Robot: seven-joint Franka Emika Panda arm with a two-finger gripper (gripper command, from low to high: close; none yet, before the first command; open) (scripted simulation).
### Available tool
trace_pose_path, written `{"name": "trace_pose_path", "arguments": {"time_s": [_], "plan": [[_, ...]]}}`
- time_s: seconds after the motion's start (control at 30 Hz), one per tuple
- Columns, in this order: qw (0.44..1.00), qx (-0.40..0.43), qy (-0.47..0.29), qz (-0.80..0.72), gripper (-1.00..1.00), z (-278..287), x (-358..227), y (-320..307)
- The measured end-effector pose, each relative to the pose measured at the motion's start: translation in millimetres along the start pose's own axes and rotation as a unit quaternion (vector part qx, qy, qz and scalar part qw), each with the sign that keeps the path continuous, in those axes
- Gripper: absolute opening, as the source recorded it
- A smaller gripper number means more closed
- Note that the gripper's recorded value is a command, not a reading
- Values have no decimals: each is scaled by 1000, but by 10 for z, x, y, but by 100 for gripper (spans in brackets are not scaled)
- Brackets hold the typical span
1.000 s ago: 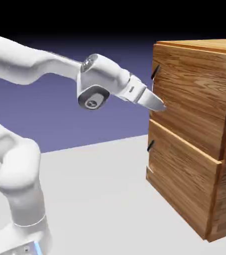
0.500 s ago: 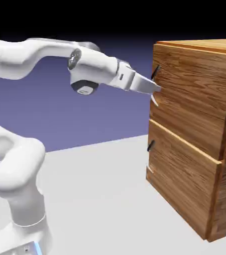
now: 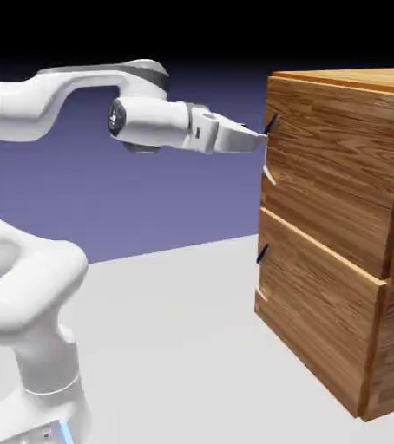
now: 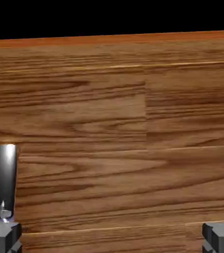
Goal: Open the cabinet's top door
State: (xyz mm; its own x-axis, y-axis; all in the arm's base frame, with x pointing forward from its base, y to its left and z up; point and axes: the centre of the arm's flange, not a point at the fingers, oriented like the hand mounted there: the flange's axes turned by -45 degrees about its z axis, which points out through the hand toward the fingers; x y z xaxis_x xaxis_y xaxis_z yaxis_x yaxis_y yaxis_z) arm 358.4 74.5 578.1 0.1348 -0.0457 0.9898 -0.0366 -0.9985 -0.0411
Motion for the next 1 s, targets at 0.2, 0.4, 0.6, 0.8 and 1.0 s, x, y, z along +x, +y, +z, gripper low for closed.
{"name": "trace_pose_path", "arguments": {"time_s": [0.2, 0.4, 0.6, 0.8, 1.0], "plan": [[1000, 0, 29, -7, 0, 107, -180, -260], [999, -2, 52, -14, 0, 270, -433, -517], [997, -6, 68, -20, 0, 457, -717, -731], [997, -6, 68, -20, -100, 952, -649, -727], [997, 36, 68, -23, -100, 650, -684, -594]]}}
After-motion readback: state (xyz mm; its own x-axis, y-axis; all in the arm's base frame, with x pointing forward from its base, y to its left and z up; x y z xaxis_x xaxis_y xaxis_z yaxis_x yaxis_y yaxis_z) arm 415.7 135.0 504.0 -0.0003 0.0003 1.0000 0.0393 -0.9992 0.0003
